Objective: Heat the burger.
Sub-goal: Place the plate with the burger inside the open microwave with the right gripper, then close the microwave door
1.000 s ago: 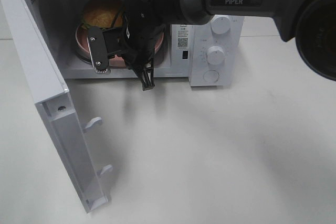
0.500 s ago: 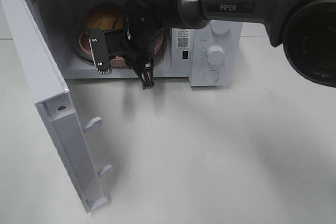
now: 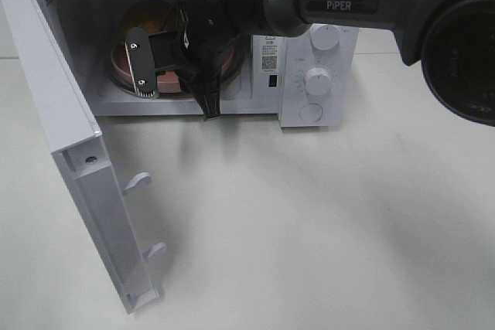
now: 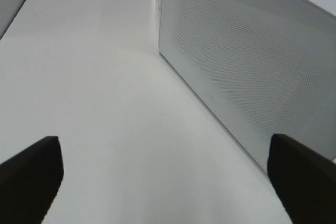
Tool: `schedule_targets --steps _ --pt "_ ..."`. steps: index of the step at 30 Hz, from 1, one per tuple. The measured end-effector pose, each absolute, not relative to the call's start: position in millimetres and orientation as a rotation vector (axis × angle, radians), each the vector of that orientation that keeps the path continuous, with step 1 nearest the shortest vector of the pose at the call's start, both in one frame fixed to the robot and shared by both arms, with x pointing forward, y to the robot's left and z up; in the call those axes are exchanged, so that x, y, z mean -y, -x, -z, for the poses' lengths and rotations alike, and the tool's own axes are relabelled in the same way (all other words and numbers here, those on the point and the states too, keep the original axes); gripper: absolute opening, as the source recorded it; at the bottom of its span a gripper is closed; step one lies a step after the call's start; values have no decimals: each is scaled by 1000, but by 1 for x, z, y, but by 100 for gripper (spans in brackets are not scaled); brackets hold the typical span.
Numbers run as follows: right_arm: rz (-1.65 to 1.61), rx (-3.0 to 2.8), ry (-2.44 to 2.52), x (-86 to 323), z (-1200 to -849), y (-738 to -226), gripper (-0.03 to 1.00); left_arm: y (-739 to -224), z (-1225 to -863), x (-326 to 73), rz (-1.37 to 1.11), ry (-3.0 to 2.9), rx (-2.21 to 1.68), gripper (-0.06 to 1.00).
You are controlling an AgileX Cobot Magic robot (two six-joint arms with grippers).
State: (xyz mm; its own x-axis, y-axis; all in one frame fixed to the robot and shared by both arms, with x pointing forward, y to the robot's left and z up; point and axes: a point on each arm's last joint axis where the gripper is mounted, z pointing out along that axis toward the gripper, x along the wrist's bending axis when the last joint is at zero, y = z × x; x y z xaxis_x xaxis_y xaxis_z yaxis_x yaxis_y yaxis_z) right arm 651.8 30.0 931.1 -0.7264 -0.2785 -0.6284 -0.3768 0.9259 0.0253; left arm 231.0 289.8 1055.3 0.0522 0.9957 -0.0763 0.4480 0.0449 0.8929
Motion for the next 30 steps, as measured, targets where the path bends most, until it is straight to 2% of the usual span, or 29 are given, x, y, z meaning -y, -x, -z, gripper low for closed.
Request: schedule_targets --steps 10,11,12,14,17,19,30 --pt "-189 -2471 404 -27 -930 -650 44 -231 -1055 -290 -855 -1521 -1513 98" --pt "-188 -2476 400 -26 -931 -649 48 -231 -1055 -290 -855 -1521 -1513 98" --pt "-188 -2476 400 -26 -931 -649 48 -231 -1055 -290 -855 -1521 -1513 98" --pt "-204 -2479 394 -20 -941 -640 58 -231 -1055 -290 -855 -1521 -1513 98" --pt "-205 -2482 395 -19 -942 -638 60 -231 -1055 -290 -855 -1521 -1513 98" --pt "-214 -2488 401 -12 -944 -629 68 -231 -1055 -290 -855 -1521 -1513 98" --pt "-233 -2488 425 5 -949 -606 72 -231 -1055 -290 -855 -1521 -1513 98"
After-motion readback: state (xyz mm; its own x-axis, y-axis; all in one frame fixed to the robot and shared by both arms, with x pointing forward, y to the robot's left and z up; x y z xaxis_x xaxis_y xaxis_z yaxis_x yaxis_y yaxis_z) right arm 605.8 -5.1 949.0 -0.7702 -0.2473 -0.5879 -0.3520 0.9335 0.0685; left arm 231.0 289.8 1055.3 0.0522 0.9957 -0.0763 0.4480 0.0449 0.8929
